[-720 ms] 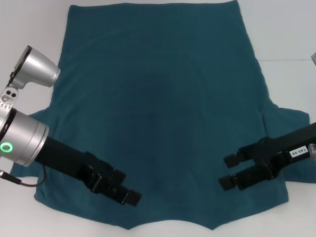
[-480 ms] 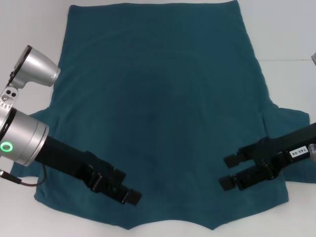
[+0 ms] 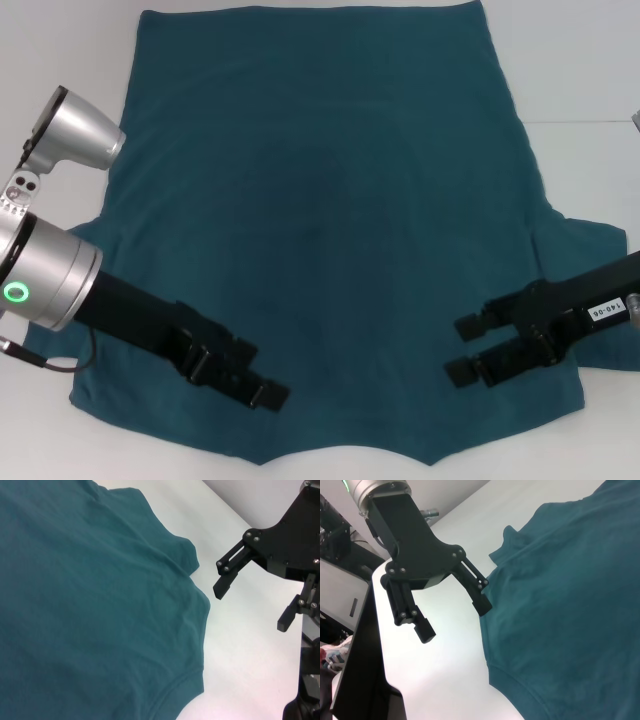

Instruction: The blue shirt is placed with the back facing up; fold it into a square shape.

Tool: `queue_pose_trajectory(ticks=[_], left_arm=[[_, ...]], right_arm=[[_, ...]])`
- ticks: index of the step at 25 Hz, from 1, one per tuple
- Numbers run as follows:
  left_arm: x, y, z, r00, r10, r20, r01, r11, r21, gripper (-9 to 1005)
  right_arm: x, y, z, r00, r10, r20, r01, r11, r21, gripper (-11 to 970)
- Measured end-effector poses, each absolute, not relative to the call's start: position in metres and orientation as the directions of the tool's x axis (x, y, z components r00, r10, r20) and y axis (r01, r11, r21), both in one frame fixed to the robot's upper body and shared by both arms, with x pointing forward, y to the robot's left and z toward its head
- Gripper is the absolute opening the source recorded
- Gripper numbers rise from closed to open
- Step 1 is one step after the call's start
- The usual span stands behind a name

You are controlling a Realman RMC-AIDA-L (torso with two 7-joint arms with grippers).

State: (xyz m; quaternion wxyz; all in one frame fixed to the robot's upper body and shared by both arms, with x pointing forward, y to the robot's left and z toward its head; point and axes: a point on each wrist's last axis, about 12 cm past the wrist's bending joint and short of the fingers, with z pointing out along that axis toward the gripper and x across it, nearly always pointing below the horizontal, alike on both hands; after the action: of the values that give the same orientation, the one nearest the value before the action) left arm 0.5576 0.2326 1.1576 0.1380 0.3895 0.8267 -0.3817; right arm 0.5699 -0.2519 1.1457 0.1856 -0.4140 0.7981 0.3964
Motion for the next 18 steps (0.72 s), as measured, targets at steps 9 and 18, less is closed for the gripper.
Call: queue_pose_trajectory(ticks=[9, 18], left_arm=[[0.576, 0.284, 1.168, -0.832, 0.135, -0.538, 0.488, 0.641, -0.593, 883], [0.549, 0.372, 1.144, -0.818, -0.429, -0.384, 0.063, 0.596, -0.8, 872]], right_arm=[[0.585, -0.271, 1.152, -0.702, -0.285, -0.652, -0.69, 0.497, 0.526, 882], [0.607, -0.308, 1.157, -0.855, 0.194, -0.481, -0.304, 0.563, 0.768, 882]])
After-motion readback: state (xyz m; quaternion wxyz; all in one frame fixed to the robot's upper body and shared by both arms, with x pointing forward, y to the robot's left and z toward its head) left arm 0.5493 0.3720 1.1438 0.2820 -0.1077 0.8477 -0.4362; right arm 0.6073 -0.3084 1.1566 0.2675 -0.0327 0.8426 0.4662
